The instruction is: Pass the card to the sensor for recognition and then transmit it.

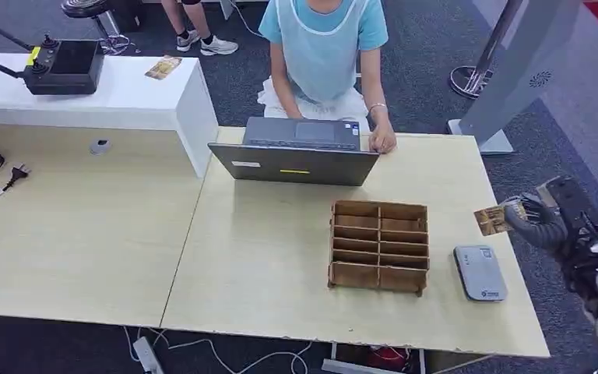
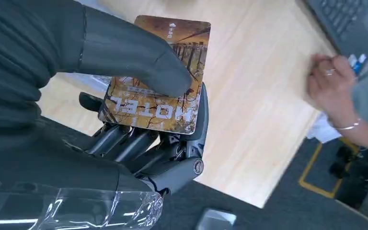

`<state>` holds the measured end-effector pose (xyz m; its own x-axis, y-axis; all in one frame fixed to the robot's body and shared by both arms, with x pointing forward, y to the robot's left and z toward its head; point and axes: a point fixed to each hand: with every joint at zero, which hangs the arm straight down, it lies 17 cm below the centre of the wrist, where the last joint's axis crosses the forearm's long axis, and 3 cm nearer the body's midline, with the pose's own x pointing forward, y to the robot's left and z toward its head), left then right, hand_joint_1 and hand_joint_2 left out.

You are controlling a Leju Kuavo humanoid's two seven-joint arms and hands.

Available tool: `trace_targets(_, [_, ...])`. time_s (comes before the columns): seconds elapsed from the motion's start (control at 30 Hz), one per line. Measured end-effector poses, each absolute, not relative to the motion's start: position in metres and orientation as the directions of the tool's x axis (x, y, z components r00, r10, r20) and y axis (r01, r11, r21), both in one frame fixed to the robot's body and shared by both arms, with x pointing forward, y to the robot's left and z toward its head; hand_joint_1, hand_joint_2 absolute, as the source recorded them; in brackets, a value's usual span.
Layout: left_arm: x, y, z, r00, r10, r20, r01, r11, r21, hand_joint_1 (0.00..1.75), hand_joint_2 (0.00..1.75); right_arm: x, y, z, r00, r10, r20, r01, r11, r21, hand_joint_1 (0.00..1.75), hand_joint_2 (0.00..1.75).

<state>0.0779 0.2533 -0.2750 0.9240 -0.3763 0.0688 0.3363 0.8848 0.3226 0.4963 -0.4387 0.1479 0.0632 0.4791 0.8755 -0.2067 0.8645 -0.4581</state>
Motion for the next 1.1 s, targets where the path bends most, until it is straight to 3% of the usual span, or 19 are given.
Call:
trace_targets(0.23, [0.079,0.253,-0.275,0.927,-0.367,0.074,0.326,0.889,0.321,0.0,0.0,0.527,-0.424,0.217,-0.067,0.518,0.852,-0.186,0.833,-0.521,1.75,1.75])
trace_targets(0.53, [0.078,0.252,-0.275,0.928,-0.364,0.075,0.324,0.891,0.318,0.0,0.0,0.564,-0.402,0.289,-0.182,0.694,0.697,-0.098,0.692,-0.715,1.75,1.75])
trace_targets(0.83, [0.079,0.247,-0.275,0.925,-0.373,0.075,0.335,0.891,0.306,0.0,0.0,0.597,-0.392,0.346,-0.147,0.958,0.245,0.162,0.268,-0.95,1.75,1.75])
trace_targets(1.1, [0.08,0.246,-0.275,0.921,-0.382,0.076,0.344,0.889,0.302,0.0,0.0,0.618,-0.334,0.395,-0.2,0.973,0.117,0.238,0.164,-0.957,1.75,1.75])
